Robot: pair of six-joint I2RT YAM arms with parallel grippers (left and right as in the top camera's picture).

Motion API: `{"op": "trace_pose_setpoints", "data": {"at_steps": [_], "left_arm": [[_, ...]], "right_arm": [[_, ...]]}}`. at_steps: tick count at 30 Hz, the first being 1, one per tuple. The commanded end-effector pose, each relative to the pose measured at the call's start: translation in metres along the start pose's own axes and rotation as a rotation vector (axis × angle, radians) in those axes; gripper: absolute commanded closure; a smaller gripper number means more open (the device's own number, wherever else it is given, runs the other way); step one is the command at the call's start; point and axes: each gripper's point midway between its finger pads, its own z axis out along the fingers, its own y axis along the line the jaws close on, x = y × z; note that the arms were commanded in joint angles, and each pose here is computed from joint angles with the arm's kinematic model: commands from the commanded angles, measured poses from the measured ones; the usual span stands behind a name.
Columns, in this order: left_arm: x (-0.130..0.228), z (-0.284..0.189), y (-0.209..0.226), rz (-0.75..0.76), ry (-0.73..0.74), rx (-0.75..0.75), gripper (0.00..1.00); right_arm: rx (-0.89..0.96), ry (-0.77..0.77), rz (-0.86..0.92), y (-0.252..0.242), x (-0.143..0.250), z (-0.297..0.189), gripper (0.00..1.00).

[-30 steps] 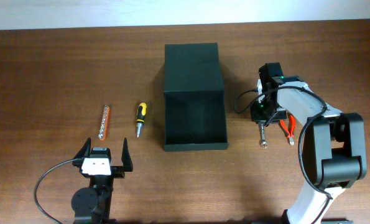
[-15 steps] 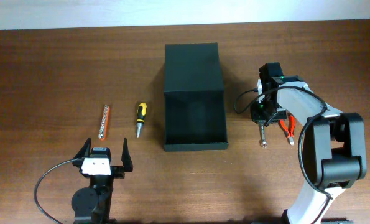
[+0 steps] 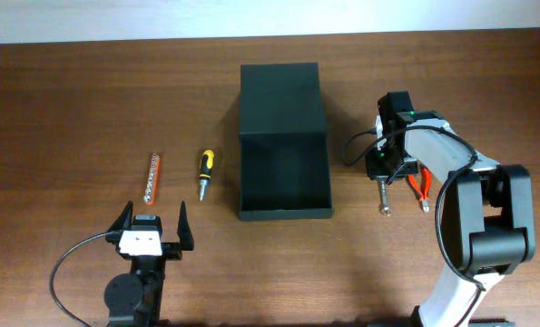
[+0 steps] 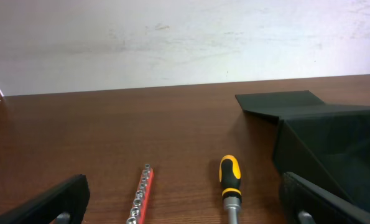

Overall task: Pack container
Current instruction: 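Close the right gripper on the wrench shaft and lift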

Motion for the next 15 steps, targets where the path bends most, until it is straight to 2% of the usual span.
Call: {"op": "trace_pose_setpoints", "data": {"at_steps": [1, 10, 15], "left_arm": [[0.0016, 0.0, 0.0022, -0.009, -0.001, -0.011, 0.01], [0.0016, 0.0, 0.0022, -0.009, -0.001, -0.011, 0.01], [0.0016, 0.0, 0.0022, -0.009, -0.001, -0.011, 0.01]], "right_arm": [[0.013, 0.027, -0.008, -0.0005, 0.0063, 0.0087, 0.9], [0.013, 0.031, -0.008, -0.0006, 0.0066, 0.0077, 0.91], [0.013, 0.028, -0.009, -0.0004, 0.0013, -0.0004, 0.94]]}}
